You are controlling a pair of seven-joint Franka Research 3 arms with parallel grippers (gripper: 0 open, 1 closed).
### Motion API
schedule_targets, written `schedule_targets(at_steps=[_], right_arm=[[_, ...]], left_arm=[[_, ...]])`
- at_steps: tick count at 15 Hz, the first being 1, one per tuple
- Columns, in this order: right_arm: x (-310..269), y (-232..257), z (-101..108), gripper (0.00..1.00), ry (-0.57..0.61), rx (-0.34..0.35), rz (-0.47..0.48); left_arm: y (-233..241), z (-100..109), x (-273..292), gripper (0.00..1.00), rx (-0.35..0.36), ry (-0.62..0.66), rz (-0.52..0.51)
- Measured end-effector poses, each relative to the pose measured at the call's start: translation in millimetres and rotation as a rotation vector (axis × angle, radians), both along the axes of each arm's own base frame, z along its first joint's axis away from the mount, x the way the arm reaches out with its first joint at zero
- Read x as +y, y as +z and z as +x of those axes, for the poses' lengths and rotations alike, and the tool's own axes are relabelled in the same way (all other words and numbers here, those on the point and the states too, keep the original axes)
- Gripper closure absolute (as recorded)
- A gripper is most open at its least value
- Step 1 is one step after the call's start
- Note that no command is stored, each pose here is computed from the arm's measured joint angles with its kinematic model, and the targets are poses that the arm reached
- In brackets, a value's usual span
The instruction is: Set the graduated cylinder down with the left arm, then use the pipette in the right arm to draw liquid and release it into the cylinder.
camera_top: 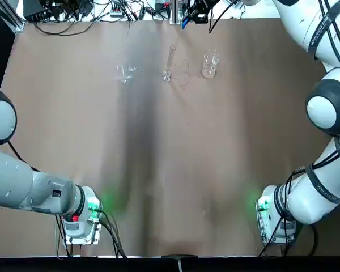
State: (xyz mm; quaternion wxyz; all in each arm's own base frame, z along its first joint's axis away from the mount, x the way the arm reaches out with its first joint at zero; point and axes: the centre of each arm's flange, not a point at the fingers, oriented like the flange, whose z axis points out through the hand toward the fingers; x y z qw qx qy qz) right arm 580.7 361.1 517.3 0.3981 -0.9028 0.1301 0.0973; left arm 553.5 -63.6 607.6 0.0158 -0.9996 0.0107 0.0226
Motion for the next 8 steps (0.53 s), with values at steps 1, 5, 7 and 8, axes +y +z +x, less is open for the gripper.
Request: schedule_targets(at_steps=[1, 5, 7, 8], right_arm=[[5.4, 1.5, -1.6, 0.93, -0.011, -0.008, 0.002], [10.2, 2.4, -4.2, 0.93, -0.014, -0.004, 0.003], [11.1, 2.8, -4.7, 0.93, -0.016, 0.0, 0.003], [11.9, 3.3, -5.0, 0.93, -0.016, 0.0, 0.003]], left_arm=[[0.4, 0.2, 1.5, 0.0, -0.001, 0.002, 0.0], [0.2, 0.4, 1.6, 0.0, 0.0, 0.003, 0.0], [-0.2, 0.6, 1.7, 0.0, 0.0, 0.003, 0.0], [-0.7, 0.8, 1.8, 0.0, 0.001, 0.003, 0.0]])
